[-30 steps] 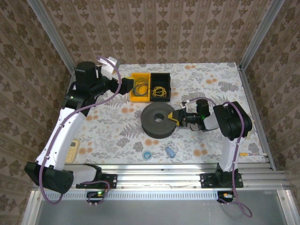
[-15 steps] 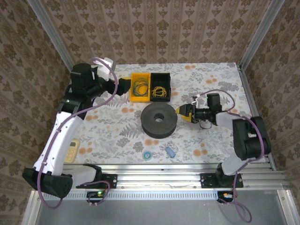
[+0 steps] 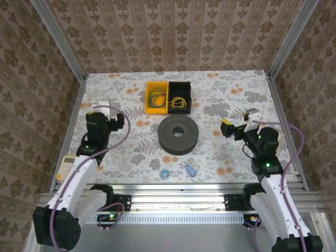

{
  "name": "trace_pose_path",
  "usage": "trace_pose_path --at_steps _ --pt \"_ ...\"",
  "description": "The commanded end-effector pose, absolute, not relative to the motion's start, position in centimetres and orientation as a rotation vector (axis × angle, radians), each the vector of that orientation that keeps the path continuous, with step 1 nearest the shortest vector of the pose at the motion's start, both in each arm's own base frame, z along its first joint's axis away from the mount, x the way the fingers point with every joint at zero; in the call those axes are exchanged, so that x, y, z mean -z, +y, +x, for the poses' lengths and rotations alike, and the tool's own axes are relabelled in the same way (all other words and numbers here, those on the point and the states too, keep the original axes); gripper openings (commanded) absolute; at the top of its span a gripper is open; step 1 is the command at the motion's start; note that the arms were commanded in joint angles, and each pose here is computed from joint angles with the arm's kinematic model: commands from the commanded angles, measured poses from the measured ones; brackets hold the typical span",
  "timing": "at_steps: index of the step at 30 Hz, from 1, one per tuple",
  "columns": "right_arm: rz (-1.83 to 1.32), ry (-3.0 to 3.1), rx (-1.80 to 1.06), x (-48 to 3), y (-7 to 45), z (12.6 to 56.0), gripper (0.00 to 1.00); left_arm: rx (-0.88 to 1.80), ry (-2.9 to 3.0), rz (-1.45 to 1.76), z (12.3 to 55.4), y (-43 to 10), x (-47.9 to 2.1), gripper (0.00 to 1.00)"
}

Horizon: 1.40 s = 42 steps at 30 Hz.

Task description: Wrap the cables

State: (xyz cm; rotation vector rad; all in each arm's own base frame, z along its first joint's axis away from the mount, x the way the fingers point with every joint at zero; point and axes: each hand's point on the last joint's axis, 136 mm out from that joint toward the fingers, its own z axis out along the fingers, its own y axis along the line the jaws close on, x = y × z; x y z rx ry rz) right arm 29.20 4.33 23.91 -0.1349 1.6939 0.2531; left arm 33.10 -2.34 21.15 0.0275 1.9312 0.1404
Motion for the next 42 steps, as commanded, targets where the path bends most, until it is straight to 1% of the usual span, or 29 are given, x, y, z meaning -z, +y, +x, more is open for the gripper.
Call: trace_pose_path --at_steps 1,4,7,11,19,21,22,24,26,28,30,42 --pt "-0.006 1.628 0.013 -22.1 0.0 29.7 1.00 -0.244 1.780 -0.146 33.9 1.0 -21.1 1.00" --pt "0.019 1.681 0.007 -19.4 -0.1 30.4 1.00 -0.281 1.825 -0.123 34.5 1.0 -18.2 1.00" --pt "0.043 1.711 0.000 -17.2 -0.3 31.3 1.00 -0.309 1.821 -0.134 35.2 1.5 -16.7 1.00" --pt "0.050 1.780 -0.008 -14.8 -0.2 33.2 1.00 -0.249 1.875 -0.175 36.0 1.8 -12.7 1.00" --pt "0.012 1.836 -0.014 -13.0 0.3 38.3 1.00 -0.307 1.902 -0.017 38.4 0.6 -12.5 1.00" --pt "0.005 1.882 -0.015 -10.6 0.4 39.1 1.00 -0.307 1.834 0.004 38.6 0.7 -12.7 1.00" --pt "-0.003 1.864 -0.020 -10.2 0.5 39.7 1.00 -0.295 1.843 -0.039 38.7 1.3 -11.6 1.00" --pt "0.028 1.937 -0.007 -9.5 0.0 39.6 1.00 -0.256 1.858 0.000 38.9 0.8 -10.7 1.00" --pt "0.022 1.914 -0.015 -9.7 0.1 40.1 1.00 -0.281 1.825 -0.013 39.3 1.3 -10.5 1.00" --pt "0.031 1.925 -0.015 -9.7 -0.1 40.1 1.00 -0.232 1.889 -0.021 39.5 1.2 -9.8 1.00" --pt "0.031 1.930 -0.015 -9.7 -0.1 40.0 1.00 -0.201 1.881 -0.046 39.5 1.9 -9.8 1.00" --pt "0.034 1.934 -0.013 -9.6 -0.1 40.1 1.00 -0.207 1.874 -0.039 39.6 1.9 -10.0 1.00"
